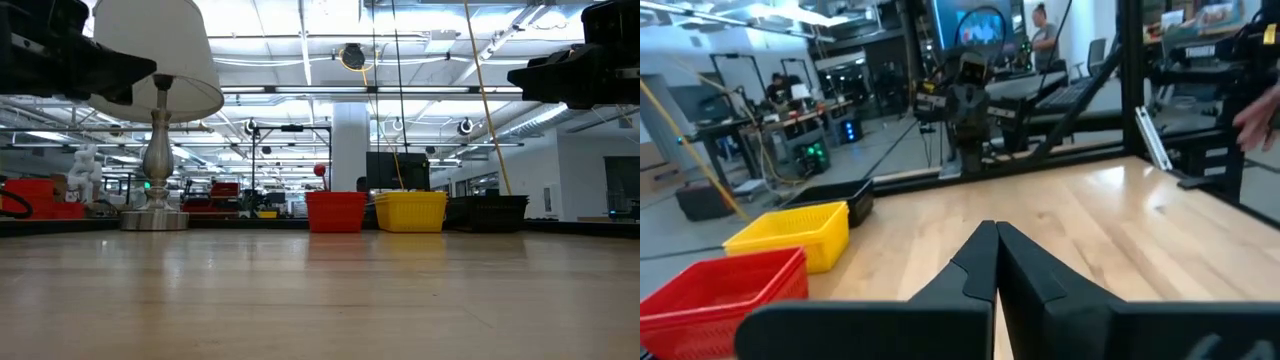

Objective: Stack baskets by color
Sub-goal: Return to Home Position

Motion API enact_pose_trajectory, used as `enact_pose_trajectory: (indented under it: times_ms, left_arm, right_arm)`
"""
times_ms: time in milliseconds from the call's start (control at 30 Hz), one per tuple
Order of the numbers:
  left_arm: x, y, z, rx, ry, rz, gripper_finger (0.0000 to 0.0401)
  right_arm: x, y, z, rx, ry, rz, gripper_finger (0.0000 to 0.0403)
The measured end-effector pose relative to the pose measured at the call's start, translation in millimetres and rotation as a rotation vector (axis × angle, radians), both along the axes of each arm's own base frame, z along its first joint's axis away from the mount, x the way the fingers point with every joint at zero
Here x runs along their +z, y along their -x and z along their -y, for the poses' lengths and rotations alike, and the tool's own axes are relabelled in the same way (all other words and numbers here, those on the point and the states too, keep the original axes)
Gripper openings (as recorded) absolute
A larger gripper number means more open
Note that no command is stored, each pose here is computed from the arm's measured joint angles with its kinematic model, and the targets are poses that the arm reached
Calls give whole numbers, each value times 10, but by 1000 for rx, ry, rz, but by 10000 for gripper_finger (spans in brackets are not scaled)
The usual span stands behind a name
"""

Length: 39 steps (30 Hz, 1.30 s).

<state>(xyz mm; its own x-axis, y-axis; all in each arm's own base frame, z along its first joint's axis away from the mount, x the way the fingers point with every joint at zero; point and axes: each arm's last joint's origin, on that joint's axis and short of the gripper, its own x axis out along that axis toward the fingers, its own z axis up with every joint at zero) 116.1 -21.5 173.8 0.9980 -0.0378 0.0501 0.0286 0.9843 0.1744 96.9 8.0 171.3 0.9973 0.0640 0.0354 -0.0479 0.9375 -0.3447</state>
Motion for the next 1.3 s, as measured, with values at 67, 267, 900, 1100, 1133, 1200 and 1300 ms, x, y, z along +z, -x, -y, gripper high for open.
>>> enact_pose_trajectory:
  times_ms: [67,267,900,1100,1133,1200,1300]
  left_arm:
    - [17,12,-1,-5,3,17,5]
    - [69,63,-5,-32,1,72,5]
    - [1,197,-36,-34,-4,27,4]
    - [-28,208,-49,-20,-21,-1,3]
    - [-28,206,-57,-10,-21,-2,4]
    - [-28,204,-74,9,-18,-2,4]
    - [-30,201,-95,22,-22,-6,2]
  right_arm:
    - [0,0,0,0,0,0,0]
    - [0,0,0,0,0,0,0]
    - [0,0,0,1,0,0,0]
    - [0,0,0,0,0,0,0]
    - [0,0,0,0,0,0,0]
    - [0,0,0,0,1,0,0]
    - [0,0,0,0,0,0,0]
